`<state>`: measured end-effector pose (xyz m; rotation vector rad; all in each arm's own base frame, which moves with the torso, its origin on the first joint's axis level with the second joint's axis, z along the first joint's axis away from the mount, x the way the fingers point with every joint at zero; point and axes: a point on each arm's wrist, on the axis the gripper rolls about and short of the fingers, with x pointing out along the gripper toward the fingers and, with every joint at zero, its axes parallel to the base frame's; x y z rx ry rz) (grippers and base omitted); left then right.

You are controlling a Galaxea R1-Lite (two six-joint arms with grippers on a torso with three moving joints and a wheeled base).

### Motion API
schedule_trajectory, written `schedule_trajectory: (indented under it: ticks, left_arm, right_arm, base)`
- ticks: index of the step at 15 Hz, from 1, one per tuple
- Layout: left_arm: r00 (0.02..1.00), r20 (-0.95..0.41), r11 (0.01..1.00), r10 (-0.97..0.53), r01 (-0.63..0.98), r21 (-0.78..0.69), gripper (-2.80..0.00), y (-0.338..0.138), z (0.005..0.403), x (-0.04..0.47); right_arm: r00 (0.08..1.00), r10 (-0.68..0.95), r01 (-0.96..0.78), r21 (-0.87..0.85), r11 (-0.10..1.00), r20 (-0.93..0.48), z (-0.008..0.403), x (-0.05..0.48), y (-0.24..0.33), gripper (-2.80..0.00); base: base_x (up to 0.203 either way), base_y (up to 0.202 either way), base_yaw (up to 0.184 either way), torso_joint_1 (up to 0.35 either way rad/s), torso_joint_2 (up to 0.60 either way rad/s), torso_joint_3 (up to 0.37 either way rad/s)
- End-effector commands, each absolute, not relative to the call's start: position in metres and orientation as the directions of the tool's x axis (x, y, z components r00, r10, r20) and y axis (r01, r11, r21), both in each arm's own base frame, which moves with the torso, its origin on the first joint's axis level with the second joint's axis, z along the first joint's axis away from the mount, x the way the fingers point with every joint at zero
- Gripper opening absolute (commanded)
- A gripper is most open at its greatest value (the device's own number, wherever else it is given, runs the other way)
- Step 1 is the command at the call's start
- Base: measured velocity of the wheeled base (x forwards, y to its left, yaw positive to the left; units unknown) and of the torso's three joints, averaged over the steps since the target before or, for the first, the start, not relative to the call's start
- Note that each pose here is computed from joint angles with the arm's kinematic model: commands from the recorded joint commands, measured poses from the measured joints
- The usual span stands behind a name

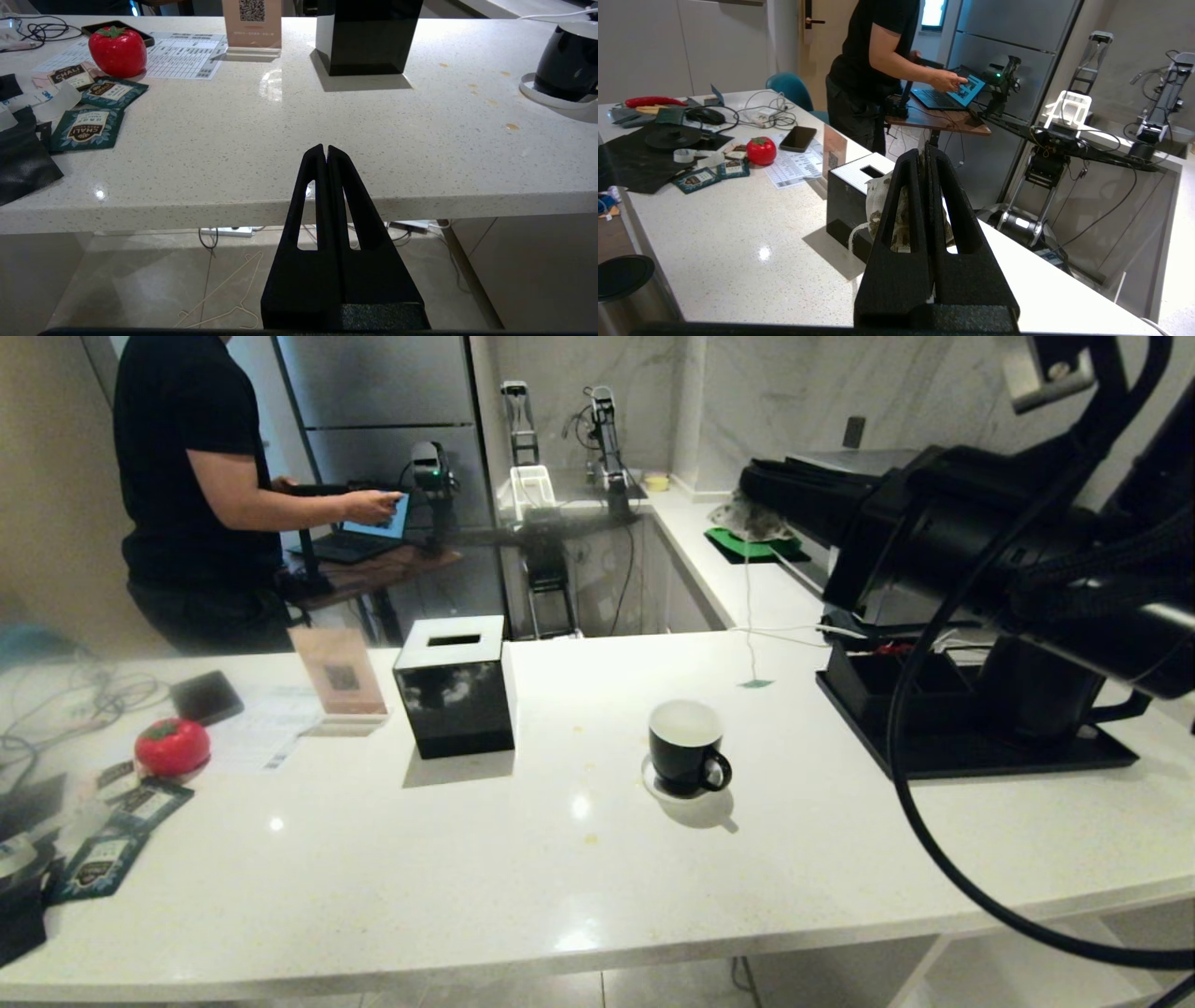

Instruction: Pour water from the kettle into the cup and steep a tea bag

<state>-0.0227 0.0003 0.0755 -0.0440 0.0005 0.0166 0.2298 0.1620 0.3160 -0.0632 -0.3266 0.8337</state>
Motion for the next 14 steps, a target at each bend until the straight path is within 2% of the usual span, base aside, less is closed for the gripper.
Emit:
schedule_trajectory:
  ticks: [1,14]
  left_arm:
    - [1.0,-0.003,0.999,0.018,-0.018,-0.04,-2.8,0.0003,0.0754,-0.0227]
    - [0.999,0.029,0.999,0.021,-0.02,-0.034,-2.8,0.0004,0.0835,-0.0249]
  right_arm:
    - [0.617,0.743,-0.723,-0.186,0.665,0.26,0.3154,0.2291,0.1643,-2.8]
    - [0.618,0.746,-0.725,-0.186,0.663,0.249,0.3116,0.2271,0.1635,-2.8]
  base:
    - [0.0,0.0,0.0,0.0,0.0,0.0]
    - [0.0,0.0,0.0,0.0,0.0,0.0]
